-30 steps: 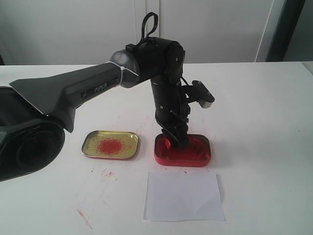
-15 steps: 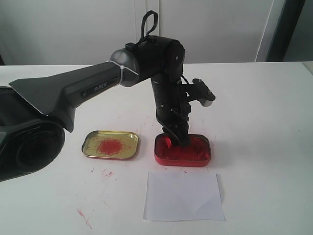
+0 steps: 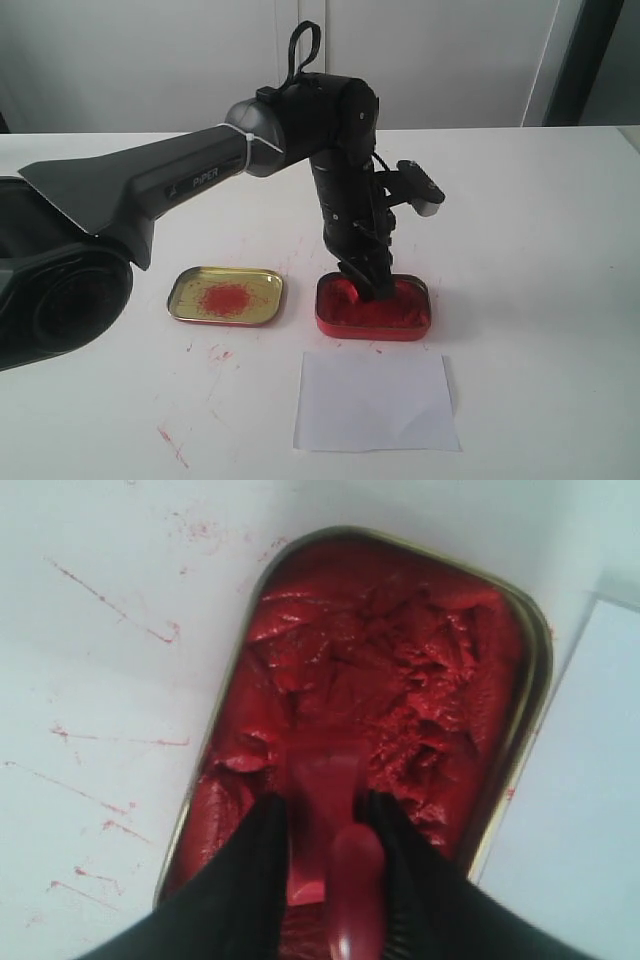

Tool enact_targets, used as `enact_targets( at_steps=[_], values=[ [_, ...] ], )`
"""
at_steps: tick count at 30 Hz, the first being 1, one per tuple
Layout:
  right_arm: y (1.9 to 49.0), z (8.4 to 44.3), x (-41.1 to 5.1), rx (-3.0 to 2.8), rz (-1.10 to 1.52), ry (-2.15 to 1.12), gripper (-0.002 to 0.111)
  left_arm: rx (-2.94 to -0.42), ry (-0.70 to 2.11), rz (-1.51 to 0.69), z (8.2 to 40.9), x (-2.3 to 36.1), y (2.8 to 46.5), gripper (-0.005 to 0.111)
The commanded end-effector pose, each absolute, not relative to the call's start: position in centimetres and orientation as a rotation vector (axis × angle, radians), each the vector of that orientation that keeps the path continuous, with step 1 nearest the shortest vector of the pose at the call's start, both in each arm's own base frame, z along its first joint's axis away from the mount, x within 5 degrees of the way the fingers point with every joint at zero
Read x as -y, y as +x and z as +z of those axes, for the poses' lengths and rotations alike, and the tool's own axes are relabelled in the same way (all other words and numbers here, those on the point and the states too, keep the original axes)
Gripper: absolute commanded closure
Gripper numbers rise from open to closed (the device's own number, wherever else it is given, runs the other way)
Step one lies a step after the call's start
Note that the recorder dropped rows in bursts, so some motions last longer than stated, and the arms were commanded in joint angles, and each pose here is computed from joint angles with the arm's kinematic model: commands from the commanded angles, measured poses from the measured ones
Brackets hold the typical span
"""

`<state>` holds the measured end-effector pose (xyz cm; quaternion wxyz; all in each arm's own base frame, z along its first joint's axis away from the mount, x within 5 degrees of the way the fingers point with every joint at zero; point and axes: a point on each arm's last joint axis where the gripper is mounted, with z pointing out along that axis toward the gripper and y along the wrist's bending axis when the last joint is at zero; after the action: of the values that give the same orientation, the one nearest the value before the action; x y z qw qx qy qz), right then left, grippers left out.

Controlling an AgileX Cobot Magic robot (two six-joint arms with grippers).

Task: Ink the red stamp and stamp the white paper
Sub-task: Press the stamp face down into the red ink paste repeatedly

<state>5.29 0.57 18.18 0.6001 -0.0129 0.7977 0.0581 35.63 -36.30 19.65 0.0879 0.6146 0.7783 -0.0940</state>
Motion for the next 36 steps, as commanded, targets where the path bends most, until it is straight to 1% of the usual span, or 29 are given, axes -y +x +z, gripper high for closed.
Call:
enact_targets(
  at_steps=[1,11,14,18,20,27,36],
  values=[
    [5.3,18.2,-0.5,-1.835,0.134,-0.025,0.108,-2.374,1.9,-0.318,19.6,36.1,34.7,0.107],
    [5.3,18.2,-0.5,-1.835,0.134,-0.025,0.108,-2.393,1.873,-0.323,19.8,36.1,34.6,0.107],
    [5.3,18.2,-0.5,-1.835,0.134,-0.025,0.108,-2.399,1.848,-0.346,20.4,36.1,34.5,0.107],
    [5.3,18.2,-0.5,-1.835,0.134,-0.025,0.108,-2.37,1.832,-0.355,22.0,36.0,34.2,0.107],
    [5.3,18.2,-0.5,-1.835,0.134,-0.025,0.108,-2.37,1.828,-0.355,22.2,35.9,34.2,0.107],
    [5.3,18.2,-0.5,-1.835,0.134,-0.025,0.108,-2.429,1.833,-0.376,20.9,35.7,33.9,0.107],
    [5.3,18.2,-0.5,-1.835,0.134,-0.025,0.108,-2.451,1.797,-0.389,20.9,34.9,34.8,0.107]
  ],
)
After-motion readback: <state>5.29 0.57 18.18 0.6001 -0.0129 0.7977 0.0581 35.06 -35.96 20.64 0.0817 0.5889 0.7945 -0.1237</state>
